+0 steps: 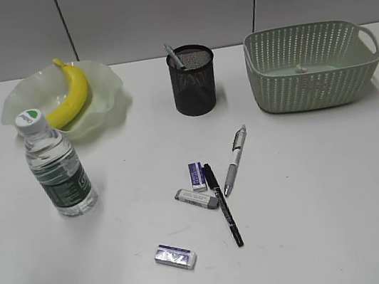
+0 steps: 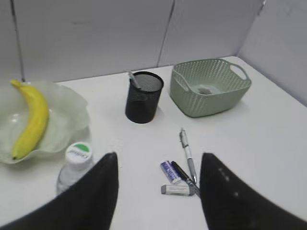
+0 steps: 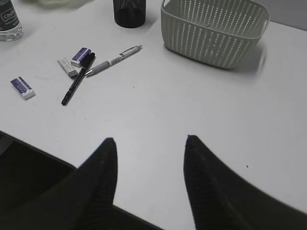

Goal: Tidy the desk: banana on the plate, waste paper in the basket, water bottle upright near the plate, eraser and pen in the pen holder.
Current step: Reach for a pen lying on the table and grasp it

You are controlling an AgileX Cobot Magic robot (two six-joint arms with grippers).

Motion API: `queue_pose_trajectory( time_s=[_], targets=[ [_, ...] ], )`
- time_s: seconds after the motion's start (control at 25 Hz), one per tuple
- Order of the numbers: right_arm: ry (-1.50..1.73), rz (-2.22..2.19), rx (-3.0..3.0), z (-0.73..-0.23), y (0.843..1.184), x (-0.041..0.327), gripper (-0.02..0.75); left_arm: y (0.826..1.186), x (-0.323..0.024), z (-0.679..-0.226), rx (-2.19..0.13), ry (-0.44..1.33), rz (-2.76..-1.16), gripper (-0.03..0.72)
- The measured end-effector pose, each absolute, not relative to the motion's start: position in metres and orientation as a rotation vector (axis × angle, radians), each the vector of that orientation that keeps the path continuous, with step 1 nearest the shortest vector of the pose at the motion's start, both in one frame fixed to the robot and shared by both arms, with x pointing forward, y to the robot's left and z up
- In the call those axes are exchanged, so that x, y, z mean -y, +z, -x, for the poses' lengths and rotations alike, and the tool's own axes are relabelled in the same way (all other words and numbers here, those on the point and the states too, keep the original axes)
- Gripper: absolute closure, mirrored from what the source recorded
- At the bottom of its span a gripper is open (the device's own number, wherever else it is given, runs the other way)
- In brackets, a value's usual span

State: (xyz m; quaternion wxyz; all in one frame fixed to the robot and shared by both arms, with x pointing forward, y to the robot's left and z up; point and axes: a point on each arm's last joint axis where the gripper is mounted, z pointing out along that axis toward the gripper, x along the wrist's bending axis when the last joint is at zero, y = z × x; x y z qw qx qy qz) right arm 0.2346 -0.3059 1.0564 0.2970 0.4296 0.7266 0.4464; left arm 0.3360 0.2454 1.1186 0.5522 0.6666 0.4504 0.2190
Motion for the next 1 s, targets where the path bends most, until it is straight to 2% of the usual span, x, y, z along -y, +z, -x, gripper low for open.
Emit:
queue_pose_trajectory(
  time_s=[0.24, 0.4, 0.56, 0.8, 1.0],
  targets=[
    [1.185, -1.133, -1.936, -0.235, 1.056, 0.306, 0.367, 1.128, -0.202, -0.431, -1.045, 0.326, -1.711, 0.305],
    [1.186, -1.131, -1.935, -0.235, 1.056, 0.306, 0.368, 1.122, -0.149, -0.478, -0.939, 0.269, -1.839, 0.307],
    [1.186, -1.131, -1.935, -0.235, 1.056, 0.306, 0.368, 1.089, -0.088, -0.515, -0.870, 0.234, -1.962, 0.307],
    [1.186, -1.131, -1.935, -0.235, 1.056, 0.306, 0.368, 1.035, -0.018, -0.557, -0.936, 0.083, -2.079, 0.307],
    [1.187, -1.130, -1.934, -0.235, 1.056, 0.306, 0.369, 1.009, 0.024, -0.571, -0.953, 0.140, -2.295, 0.307]
  ],
)
